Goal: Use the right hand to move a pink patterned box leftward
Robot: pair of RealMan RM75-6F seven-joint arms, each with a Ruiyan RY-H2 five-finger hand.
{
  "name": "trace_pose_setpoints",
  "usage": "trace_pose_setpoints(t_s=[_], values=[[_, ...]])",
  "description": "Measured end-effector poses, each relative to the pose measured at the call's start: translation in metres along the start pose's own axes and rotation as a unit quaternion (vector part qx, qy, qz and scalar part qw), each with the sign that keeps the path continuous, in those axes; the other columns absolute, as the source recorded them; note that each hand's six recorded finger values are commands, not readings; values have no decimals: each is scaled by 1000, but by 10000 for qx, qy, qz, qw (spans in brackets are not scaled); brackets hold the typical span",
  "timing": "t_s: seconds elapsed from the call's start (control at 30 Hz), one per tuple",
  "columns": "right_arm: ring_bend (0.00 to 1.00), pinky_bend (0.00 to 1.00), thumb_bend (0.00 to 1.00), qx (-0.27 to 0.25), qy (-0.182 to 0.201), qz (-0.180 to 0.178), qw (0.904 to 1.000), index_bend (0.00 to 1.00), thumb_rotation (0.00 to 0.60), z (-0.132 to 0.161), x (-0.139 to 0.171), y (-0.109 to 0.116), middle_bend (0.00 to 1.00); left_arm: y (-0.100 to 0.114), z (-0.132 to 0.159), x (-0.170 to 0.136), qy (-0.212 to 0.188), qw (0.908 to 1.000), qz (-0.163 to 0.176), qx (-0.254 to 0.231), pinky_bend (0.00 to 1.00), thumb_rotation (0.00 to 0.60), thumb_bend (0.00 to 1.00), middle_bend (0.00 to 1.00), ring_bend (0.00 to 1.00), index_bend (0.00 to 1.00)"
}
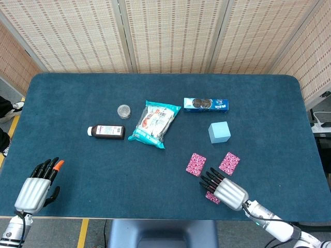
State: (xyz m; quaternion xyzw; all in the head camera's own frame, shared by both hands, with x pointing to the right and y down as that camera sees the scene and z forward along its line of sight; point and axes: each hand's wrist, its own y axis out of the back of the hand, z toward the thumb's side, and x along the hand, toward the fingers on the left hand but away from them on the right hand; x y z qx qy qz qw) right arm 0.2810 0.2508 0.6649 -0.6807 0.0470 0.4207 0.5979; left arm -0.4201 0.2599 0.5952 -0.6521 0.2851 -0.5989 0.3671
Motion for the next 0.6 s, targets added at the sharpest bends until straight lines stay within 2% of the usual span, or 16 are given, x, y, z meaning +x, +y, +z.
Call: trace_pose_setpoints(t_s=[0.13, 0.23, 0.33, 0.43, 0.47, 0.57, 0.6], values=[[0, 0, 224, -150, -333, -176, 9992, 0, 600, -13, 17, 10, 0, 1, -1, -1, 0, 10000, 32, -11, 148, 600, 469, 8, 44, 0], [0, 0, 224, -392, -879, -281, 9950, 0, 600, -28, 37, 15, 0, 3, 0, -2, -11, 10000, 92, -25, 148, 600, 467, 5, 44, 0], [0, 0, 224, -684, -1605, -509, 9834, 0, 600, -46, 59, 20, 0, 8, 1, -3, -52, 9997, 222, -42, 147, 600, 467, 0, 43, 0], [0, 0, 224, -996, -2553, -780, 9585, 0, 600, -68, 90, 19, 0, 13, 2, -5, -126, 9991, 400, -65, 145, 600, 469, 0, 36, 0], [0, 0, 224, -1157, -2935, -846, 9451, 0, 600, -76, 106, 15, 0, 14, 3, -5, -152, 9988, 451, -72, 144, 600, 469, 0, 35, 0], [0, 0, 224, -1468, -3496, -933, 9206, 0, 600, -88, 133, 10, 0, 17, 5, -6, -246, 9979, 599, -88, 143, 600, 469, 0, 32, 0], [0, 0, 224, -1546, -3561, -961, 9165, 0, 600, -91, 136, 9, 0, 18, 5, -7, -268, 9976, 633, -86, 143, 600, 468, 0, 31, 0]])
